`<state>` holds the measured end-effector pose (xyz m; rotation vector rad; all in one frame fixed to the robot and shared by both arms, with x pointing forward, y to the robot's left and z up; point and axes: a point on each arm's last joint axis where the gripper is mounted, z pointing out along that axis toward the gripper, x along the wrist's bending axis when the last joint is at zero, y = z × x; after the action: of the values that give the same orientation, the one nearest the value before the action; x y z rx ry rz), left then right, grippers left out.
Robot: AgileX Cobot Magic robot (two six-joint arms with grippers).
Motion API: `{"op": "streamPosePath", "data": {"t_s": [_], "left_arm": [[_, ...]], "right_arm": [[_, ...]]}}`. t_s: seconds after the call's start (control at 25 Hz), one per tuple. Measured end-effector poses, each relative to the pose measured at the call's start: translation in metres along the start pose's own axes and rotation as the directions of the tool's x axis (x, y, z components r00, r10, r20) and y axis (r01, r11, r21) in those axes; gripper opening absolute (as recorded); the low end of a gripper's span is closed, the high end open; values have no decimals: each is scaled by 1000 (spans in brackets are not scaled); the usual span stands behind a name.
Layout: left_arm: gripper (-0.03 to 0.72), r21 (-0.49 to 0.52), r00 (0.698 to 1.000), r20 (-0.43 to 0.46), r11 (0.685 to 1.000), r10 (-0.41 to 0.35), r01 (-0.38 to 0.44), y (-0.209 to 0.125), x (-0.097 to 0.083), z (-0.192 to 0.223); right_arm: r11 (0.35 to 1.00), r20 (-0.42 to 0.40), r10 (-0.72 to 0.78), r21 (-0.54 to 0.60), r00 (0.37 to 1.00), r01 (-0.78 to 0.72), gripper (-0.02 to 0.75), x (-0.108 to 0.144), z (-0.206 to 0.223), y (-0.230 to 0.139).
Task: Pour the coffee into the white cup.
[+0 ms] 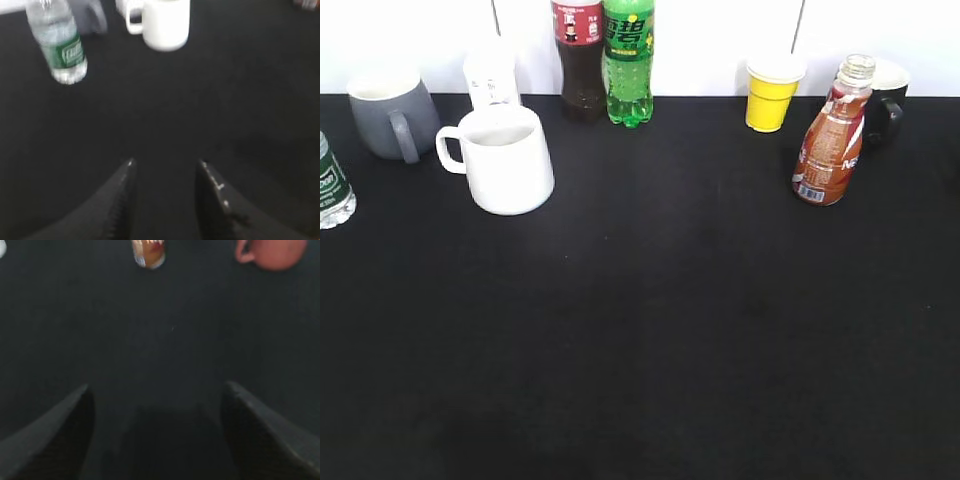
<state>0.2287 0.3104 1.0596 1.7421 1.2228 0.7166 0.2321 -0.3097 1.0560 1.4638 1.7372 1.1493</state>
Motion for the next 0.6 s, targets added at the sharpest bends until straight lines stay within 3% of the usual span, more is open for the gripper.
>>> {"op": "streamPosePath", "data": {"t_s": [0.4, 0.48, 0.6], "left_arm": [[302, -23, 1000, -5, 1000, -1, 1, 0, 0, 6], [302, -26, 997, -74, 999, -37, 35, 0, -1, 5], [302, -42, 968, -223, 994, -112, 106, -1, -3, 5]], "right_arm": [[1000, -10, 4, -20, 1000, -4, 591, 1, 3, 0], [1000, 14, 16, -23, 1000, -16, 591, 1, 3, 0], [997, 121, 73, -41, 990, -69, 591, 2, 3, -1]]}}
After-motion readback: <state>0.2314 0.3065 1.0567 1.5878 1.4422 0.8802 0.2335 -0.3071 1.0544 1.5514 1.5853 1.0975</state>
